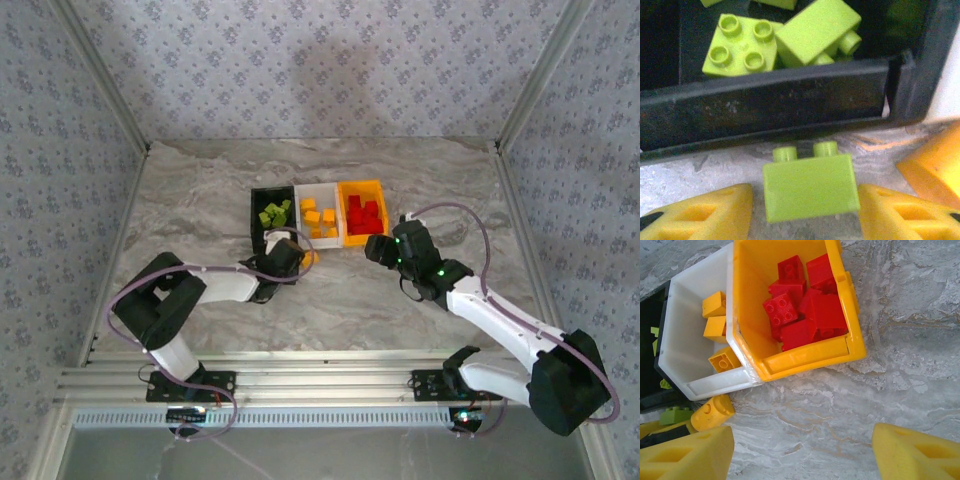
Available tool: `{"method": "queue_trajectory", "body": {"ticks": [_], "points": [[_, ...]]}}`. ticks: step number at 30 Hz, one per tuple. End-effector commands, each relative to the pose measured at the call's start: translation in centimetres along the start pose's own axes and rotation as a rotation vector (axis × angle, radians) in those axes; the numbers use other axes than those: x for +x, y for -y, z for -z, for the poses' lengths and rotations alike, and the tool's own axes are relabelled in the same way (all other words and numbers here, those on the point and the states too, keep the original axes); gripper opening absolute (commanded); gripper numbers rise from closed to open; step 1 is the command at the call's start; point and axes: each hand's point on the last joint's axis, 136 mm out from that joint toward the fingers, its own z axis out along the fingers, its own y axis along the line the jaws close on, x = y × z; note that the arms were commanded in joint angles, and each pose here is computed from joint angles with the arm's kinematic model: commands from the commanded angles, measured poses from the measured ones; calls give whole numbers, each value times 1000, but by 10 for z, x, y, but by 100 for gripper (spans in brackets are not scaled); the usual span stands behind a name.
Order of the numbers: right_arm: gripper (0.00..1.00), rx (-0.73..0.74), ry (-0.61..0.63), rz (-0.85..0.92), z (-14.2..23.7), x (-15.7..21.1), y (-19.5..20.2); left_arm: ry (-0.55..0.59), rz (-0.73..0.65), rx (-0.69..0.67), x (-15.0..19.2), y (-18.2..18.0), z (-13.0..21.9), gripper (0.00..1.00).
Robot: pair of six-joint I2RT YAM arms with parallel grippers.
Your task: Sort the legos into containers by color
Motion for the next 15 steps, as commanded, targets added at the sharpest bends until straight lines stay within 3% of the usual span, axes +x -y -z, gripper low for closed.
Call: {"method": "queue_trajectory", "body": {"ticks": [1,11,15], "points": [[75,1,18,5,4,-6,-2,50,11,-13,-11,-1,-10,52],[75,5,15,2,2,-6,-1,64,28,16,-7,-2,5,28],[75,6,13,2,2,-5,0,69,43,60,-6,2,32,26]]}}
